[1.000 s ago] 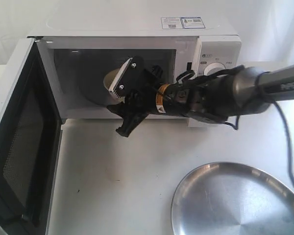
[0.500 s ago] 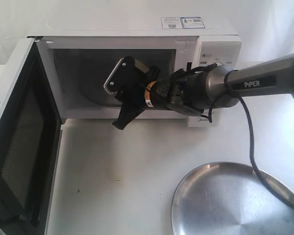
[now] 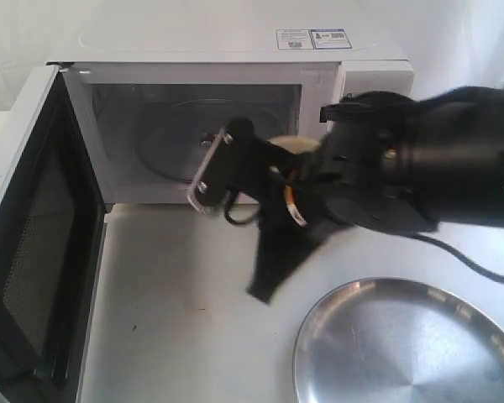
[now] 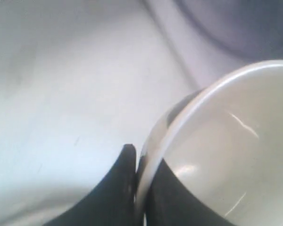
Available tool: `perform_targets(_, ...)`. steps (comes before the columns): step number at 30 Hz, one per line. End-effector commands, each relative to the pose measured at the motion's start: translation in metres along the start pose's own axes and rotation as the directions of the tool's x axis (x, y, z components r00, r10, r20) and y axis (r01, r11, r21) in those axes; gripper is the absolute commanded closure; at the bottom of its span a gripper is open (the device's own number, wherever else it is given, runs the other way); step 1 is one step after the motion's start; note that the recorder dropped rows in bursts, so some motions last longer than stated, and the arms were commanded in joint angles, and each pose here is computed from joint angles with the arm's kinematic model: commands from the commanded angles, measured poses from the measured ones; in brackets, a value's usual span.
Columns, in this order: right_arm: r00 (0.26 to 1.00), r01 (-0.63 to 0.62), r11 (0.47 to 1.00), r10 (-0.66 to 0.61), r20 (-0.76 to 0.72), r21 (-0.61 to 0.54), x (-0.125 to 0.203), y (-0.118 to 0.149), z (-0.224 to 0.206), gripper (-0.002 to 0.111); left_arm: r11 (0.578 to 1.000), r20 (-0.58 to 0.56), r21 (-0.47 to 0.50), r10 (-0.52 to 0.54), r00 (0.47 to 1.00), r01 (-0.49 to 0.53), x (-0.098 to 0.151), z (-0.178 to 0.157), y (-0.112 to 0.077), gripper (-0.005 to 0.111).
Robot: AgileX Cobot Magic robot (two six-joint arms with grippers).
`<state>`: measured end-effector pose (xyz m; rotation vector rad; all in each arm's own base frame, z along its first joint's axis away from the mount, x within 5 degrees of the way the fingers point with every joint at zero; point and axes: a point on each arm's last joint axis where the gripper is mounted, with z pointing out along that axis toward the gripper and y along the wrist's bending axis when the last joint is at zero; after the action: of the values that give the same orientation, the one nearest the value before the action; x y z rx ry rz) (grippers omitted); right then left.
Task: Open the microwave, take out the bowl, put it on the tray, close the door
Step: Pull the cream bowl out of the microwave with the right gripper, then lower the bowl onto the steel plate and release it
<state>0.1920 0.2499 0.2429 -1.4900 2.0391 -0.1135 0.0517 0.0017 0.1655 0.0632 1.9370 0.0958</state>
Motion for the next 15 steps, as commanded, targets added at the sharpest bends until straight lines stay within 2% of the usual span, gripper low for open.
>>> perform_targets(1,0.977,-0.018,0.995,-0.003,-0.214,-0.095,0.059,0.021,-0.018,0.108,1.000,0.004,0.007,-0.007,1.000,0.007,-0.001,0.000,0.000,0.107)
perform_targets(4,0.971,-0.078,0.996,0.068,-0.231,-0.036,0.086,0.026,-0.015,0.108,1.000,0.004,0.007,-0.007,1.000,0.007,-0.001,0.000,0.000,0.107)
perform_targets(7,0.975,-0.133,0.990,0.138,-0.173,0.038,0.101,0.030,-0.005,0.108,1.000,0.004,0.007,-0.007,1.000,0.007,-0.001,0.000,0.000,0.107)
perform_targets(12,0.970,-0.213,0.976,0.217,-0.110,0.048,0.113,0.041,0.013,0.108,1.000,0.004,0.007,-0.007,1.000,0.007,-0.001,0.000,0.000,0.107)
perform_targets(15,0.974,-0.194,0.977,0.203,-0.101,0.091,0.116,0.040,0.020,0.107,1.000,0.004,0.007,-0.007,1.000,0.007,-0.001,0.000,0.000,0.107)
